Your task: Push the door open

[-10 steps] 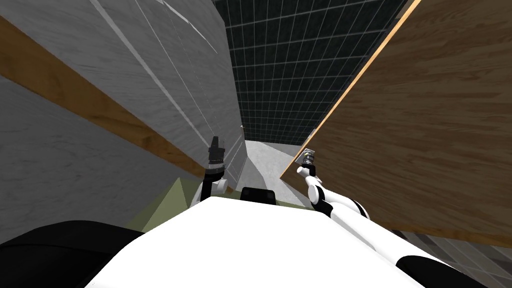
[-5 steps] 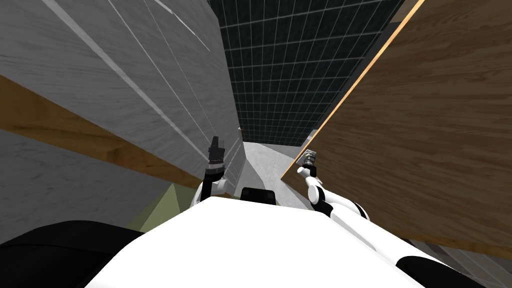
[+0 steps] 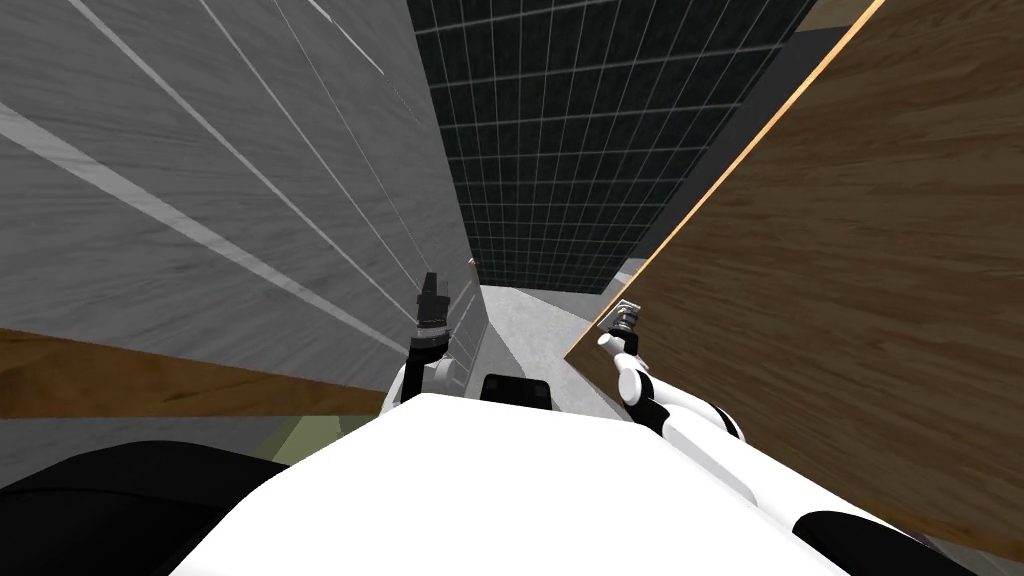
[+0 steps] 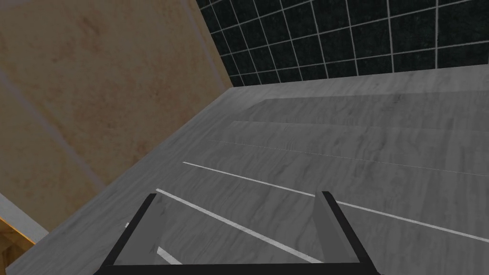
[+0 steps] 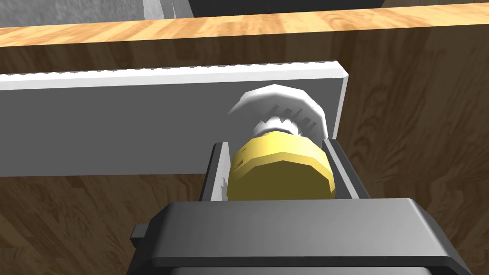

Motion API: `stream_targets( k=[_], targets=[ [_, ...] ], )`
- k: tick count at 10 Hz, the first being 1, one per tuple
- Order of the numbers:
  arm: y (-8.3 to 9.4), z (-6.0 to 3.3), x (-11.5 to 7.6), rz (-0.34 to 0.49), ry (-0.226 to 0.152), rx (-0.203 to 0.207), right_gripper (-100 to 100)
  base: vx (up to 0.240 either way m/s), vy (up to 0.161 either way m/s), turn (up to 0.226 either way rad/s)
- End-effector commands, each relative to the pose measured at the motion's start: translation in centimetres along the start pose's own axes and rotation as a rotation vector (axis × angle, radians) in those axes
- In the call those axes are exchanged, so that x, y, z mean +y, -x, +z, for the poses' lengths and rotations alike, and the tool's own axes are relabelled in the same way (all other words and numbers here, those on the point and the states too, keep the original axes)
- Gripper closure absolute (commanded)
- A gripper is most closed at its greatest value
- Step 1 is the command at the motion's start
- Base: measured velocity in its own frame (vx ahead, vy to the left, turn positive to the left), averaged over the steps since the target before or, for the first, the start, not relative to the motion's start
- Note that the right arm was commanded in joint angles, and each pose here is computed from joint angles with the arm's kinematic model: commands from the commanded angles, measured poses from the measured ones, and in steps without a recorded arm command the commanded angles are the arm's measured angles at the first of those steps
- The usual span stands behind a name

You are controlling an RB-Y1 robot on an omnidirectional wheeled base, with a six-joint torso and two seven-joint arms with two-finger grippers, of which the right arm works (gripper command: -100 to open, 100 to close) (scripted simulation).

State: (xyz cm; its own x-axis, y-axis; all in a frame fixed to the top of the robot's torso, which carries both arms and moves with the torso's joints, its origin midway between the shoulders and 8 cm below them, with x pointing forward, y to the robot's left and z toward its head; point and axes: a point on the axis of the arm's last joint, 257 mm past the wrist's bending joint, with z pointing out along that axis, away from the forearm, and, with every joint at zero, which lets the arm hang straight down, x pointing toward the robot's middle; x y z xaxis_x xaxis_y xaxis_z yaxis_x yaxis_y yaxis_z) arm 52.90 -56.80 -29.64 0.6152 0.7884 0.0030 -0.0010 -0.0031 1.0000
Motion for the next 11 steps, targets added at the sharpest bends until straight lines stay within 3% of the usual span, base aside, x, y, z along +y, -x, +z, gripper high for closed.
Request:
stream_targets(
  k=[1, 5, 6, 7, 9, 11],
  targets=[
    [1.6, 0.05, 0.0, -0.003, 0.001, -0.033, 100, 0.198, 0.004, -0.054],
    [3.7, 0.13, 0.0, -0.003, 0.001, -0.083, 100, 0.190, 0.004, -0.049],
    [3.4, -0.12, -0.4, -0.003, -0.006, -0.076, 100, 0.082, -0.001, -0.028],
    [4.6, 0.04, -0.1, -0.004, 0.000, -0.102, 100, 0.106, -0.017, -0.028],
    [4.9, 0.04, -0.1, -0.004, 0.000, -0.108, 100, 0.124, -0.019, -0.020],
    [6.3, 0.01, 0.0, -0.003, 0.000, -0.138, 100, 0.144, -0.024, -0.022]
  ],
)
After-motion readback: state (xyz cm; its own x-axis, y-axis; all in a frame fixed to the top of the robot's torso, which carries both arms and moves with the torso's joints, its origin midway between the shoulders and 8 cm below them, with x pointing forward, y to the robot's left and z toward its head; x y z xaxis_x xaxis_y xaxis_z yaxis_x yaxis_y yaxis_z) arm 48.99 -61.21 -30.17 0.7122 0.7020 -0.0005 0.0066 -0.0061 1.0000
